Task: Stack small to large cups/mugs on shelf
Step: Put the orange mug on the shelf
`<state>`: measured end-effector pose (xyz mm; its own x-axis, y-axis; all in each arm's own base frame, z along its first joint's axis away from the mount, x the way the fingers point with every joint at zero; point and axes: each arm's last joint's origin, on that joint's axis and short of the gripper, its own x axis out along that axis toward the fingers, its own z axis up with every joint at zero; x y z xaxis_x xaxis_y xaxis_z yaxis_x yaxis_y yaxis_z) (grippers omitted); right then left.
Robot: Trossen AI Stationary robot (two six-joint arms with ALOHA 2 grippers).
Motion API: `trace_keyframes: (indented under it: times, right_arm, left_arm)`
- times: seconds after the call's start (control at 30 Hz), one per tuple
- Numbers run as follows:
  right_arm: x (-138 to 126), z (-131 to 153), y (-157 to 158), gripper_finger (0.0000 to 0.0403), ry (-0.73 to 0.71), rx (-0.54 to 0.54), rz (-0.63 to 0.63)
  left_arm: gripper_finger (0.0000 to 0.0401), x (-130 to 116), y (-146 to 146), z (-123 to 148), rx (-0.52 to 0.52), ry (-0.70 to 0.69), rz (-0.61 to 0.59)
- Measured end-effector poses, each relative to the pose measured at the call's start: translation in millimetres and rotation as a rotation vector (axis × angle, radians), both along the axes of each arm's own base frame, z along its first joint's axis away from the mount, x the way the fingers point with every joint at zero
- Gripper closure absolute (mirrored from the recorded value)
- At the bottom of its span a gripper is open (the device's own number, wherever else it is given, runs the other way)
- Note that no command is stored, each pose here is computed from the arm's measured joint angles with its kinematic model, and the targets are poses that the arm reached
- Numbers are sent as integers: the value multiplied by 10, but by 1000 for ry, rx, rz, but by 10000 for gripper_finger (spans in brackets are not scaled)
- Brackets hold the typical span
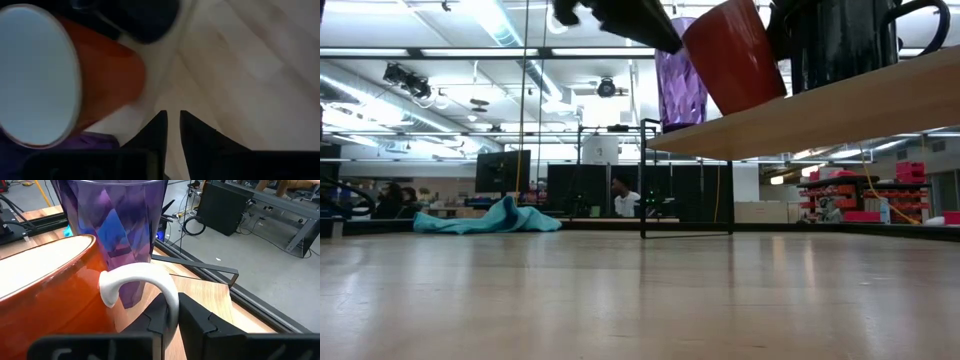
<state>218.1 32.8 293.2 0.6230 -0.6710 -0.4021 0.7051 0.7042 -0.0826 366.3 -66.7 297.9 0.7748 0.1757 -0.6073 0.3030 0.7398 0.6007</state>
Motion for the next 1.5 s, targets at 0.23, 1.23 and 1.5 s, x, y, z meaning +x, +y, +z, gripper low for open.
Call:
trace_keyframes:
  times: [0.23,1.23,1.5]
  right_arm:
    - [-6,-5,-2,328,-5,14,-8]
    - [-63,2,-94,270,-18,139,-9]
    - [-96,-25,-101,271,3,153,-30]
  left_arm:
    - [336,47,2,-86,22,-108,33]
    - [305,89,77,-33,31,-169,66]
    - [307,104,179,-32,12,-175,106]
